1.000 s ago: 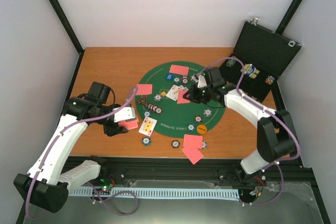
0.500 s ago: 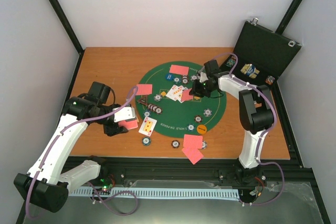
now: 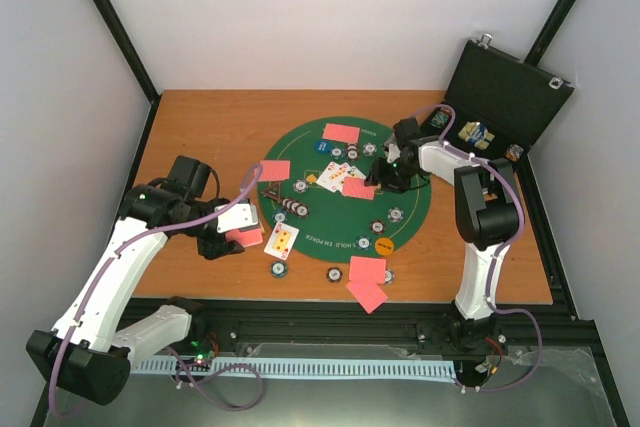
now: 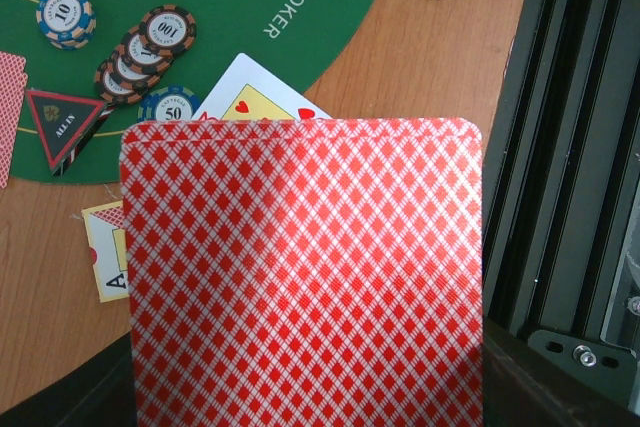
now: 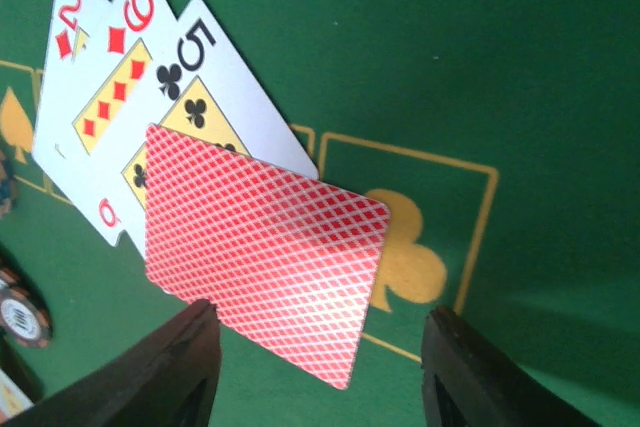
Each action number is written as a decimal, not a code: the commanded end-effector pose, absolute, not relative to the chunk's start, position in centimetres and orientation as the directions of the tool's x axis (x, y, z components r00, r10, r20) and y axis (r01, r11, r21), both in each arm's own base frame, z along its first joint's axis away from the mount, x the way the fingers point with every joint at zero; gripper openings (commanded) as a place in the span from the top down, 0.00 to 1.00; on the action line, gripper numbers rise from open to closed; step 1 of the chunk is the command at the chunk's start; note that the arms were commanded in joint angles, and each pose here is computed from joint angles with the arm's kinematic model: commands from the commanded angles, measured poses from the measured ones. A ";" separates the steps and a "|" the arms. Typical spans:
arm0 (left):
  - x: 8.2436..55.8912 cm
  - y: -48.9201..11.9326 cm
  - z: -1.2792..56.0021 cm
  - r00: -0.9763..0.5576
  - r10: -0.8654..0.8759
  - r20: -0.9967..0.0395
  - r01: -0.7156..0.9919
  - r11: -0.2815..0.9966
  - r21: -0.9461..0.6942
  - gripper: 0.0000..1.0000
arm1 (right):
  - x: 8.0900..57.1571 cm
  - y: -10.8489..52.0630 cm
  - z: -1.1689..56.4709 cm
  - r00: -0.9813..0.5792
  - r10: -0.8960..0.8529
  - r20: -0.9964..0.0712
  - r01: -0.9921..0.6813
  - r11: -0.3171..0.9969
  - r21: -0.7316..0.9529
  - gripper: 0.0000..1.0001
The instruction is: Distribute texas hold em gaming equipment
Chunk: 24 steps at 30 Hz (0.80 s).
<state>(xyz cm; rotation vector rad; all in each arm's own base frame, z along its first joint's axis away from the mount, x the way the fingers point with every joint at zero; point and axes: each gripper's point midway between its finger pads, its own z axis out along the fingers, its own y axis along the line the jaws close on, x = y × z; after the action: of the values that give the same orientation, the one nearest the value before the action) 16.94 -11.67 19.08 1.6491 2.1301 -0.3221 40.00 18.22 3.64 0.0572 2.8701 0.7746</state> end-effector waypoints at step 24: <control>17.5 -12.3 20.0 -0.205 0.838 -0.505 0.955 0.284 0.083 0.48 | 23.2 34.5 20.6 -0.912 -0.049 -0.408 -0.368 0.539 0.758 0.10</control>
<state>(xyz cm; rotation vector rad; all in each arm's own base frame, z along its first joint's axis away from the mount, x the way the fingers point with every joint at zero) 16.93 -11.77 19.12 1.6370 2.1359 -0.3325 25.31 31.40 18.20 -0.3579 2.5425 1.1315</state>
